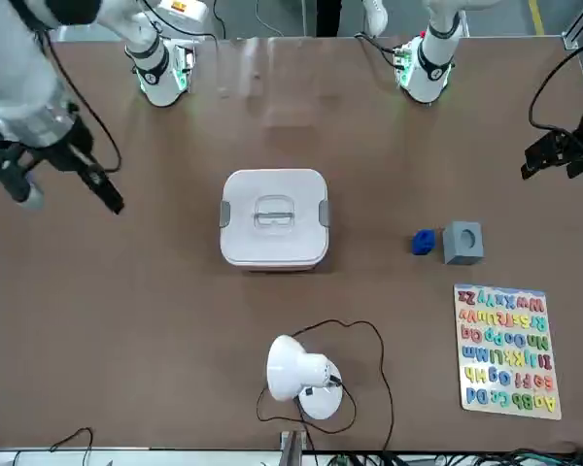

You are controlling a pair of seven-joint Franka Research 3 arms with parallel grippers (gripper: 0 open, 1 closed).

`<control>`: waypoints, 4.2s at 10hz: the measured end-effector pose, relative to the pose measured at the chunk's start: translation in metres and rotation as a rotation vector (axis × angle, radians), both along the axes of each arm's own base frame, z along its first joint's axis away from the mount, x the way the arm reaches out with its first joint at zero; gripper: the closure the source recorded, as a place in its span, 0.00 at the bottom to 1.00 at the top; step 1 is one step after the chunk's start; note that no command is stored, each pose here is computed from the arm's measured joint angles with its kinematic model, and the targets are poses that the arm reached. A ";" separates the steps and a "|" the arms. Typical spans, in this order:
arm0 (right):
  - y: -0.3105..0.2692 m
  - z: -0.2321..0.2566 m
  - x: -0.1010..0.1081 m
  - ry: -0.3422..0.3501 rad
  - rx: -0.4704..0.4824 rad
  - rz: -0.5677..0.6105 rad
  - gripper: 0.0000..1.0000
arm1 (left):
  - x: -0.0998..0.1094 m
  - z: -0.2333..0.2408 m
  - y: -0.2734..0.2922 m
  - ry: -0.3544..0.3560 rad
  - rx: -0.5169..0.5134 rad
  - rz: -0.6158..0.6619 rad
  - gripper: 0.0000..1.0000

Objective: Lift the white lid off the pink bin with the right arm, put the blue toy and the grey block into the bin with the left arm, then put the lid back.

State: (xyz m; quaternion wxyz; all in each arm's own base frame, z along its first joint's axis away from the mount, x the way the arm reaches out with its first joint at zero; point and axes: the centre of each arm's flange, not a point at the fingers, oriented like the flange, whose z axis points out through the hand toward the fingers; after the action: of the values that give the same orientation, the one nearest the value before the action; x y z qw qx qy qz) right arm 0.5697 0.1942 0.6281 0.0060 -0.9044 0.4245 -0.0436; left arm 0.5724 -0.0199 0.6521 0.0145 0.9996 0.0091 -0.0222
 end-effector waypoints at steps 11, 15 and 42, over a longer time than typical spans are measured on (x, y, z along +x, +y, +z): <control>0.249 -0.223 -0.034 0.218 0.062 -0.182 0.00 | 0.012 -0.012 0.020 -0.007 -0.001 0.037 0.00; 0.265 -0.258 -0.037 0.222 0.051 -0.182 0.00 | 0.012 -0.012 0.020 -0.007 -0.001 0.036 0.00; 0.250 -0.283 -0.019 0.251 0.059 -0.296 0.21 | 0.019 -0.022 0.021 -0.006 -0.017 0.041 0.00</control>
State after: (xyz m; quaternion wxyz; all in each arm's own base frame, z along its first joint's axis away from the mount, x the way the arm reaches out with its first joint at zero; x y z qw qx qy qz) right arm 0.5502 0.4441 0.3448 -0.0271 -0.8298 0.5514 0.0816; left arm 0.5916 0.0016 0.6301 0.0234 0.9991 0.0294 -0.0190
